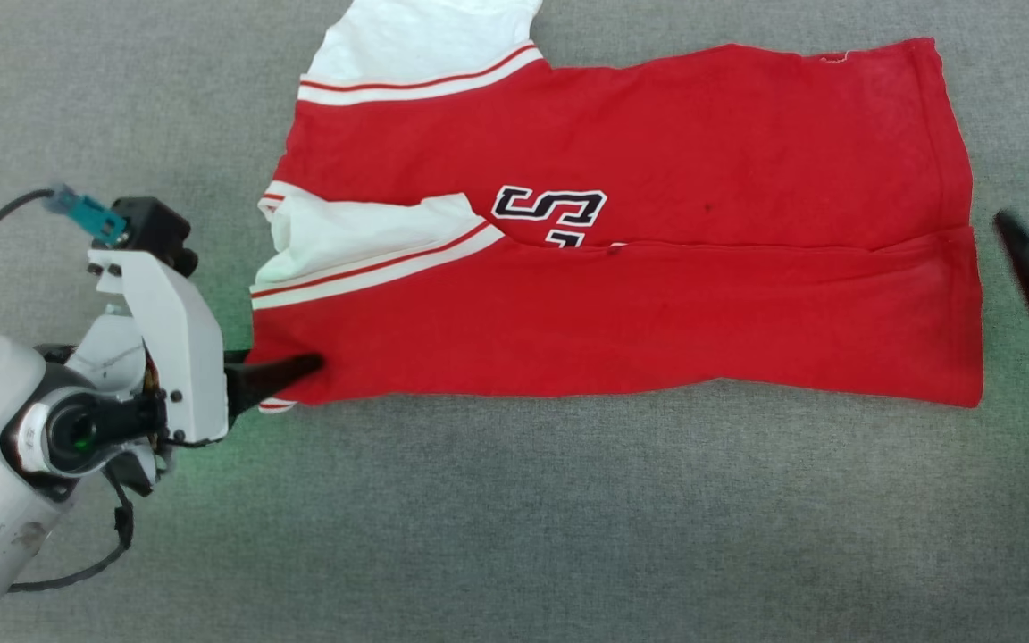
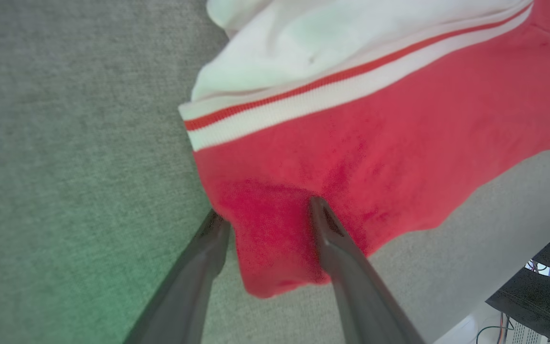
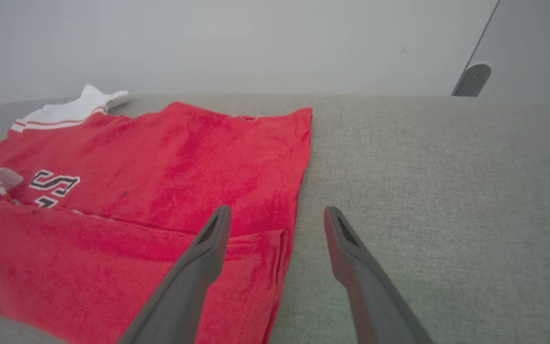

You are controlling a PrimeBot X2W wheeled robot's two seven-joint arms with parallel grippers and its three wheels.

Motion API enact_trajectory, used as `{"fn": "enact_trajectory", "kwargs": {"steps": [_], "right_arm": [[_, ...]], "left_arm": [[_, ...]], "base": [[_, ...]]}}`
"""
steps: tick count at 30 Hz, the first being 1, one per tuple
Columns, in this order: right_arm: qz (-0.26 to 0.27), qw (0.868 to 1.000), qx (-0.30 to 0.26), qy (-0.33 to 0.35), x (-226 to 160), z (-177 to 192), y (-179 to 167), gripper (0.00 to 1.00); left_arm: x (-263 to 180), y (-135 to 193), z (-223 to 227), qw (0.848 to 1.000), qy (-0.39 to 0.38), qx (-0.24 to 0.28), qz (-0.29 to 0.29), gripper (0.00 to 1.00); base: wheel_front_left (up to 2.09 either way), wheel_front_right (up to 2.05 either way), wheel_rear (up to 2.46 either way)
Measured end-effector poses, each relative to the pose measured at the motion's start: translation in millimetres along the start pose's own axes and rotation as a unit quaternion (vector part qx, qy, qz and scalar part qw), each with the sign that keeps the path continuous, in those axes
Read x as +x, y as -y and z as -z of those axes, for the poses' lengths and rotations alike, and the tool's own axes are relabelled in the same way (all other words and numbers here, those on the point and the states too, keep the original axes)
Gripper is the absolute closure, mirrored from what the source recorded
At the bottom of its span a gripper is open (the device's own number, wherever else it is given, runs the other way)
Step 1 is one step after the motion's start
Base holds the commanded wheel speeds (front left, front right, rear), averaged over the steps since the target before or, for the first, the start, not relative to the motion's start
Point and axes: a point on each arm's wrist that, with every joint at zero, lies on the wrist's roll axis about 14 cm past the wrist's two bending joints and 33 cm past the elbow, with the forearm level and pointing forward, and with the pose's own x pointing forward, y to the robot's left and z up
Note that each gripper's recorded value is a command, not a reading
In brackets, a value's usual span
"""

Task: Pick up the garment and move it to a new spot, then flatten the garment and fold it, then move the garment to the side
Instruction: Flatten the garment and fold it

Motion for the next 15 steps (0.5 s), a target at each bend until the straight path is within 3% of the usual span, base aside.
{"fn": "enact_trajectory", "kwargs": {"steps": [1, 8, 15], "right_arm": [[-0.005, 1.000, -0.003, -0.015, 0, 4, -2, 0.00], [-0.030, 0.986, -0.066, -0.150, -7, 35, -9, 0.00], [-0.045, 0.948, -0.112, -0.293, -16, 66, -10, 0.00]], "left_arm": [[0, 0, -1, 1.000, 0.002, 0.001, 0.002, 0.97], [4, 7, 0, 1.000, 0.012, 0.004, 0.018, 1.00], [6, 13, 2, 0.999, 0.025, 0.005, 0.031, 1.00]], "base": [[0.00, 0.00, 0.00], [0.00, 0.00, 0.00], [0.00, 0.00, 0.00]]}}
